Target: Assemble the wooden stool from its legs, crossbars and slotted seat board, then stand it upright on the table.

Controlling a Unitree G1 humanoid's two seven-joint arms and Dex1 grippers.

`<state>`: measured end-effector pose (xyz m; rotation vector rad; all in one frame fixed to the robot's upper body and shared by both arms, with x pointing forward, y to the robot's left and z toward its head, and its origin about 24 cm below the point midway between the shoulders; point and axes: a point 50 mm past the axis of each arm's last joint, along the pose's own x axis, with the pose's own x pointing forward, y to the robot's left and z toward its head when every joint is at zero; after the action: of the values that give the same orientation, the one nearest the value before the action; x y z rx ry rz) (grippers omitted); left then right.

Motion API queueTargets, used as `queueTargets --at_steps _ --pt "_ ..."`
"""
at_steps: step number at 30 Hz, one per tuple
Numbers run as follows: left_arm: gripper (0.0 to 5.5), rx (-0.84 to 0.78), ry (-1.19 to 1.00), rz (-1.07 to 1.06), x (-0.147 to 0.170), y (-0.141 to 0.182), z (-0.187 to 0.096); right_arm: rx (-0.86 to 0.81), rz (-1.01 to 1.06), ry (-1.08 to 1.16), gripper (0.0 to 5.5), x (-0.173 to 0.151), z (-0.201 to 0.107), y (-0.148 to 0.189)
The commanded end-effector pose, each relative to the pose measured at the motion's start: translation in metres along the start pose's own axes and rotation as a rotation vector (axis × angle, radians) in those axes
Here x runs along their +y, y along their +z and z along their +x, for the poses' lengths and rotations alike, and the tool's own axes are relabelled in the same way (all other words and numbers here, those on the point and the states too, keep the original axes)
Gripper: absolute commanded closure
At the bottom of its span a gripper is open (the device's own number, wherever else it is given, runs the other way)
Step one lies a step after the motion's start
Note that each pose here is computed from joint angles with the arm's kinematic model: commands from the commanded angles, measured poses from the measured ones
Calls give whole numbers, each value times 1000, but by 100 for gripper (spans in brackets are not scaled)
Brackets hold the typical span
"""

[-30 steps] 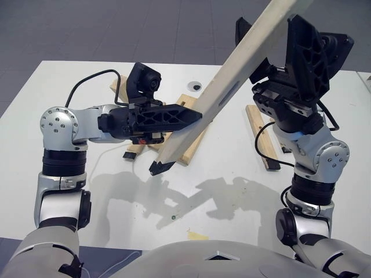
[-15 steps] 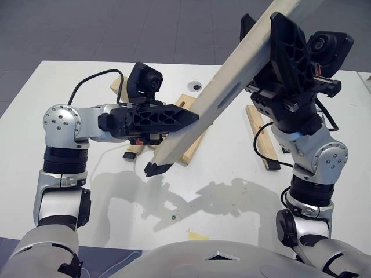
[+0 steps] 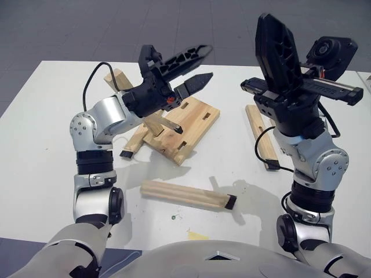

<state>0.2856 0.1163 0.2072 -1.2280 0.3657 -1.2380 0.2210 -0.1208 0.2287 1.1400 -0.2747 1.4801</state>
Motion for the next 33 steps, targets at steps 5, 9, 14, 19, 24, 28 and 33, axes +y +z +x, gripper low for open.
queueTargets --at_steps 5,9,14,19,24,28,33 --pt "10 -182 -156 246 -67 30 2 226 -165 -267 476 -16 -18 -26" --pt "10 -181 -158 399 -93 34 -7 248 -180 -319 415 -12 -28 -36" --pt "10 -121 5 618 -118 46 -34 400 -242 -421 336 -1 -48 -47" --pt "10 158 410 829 -94 31 -82 415 -272 -538 248 12 -66 -54" --pt "10 471 497 810 -76 5 -125 359 -270 -627 170 20 -80 -50" --pt "10 597 386 799 -81 -1 -125 371 -272 -668 110 20 -88 -46" --pt "10 969 435 791 -41 -32 -145 389 -265 -668 22 14 -88 -45"
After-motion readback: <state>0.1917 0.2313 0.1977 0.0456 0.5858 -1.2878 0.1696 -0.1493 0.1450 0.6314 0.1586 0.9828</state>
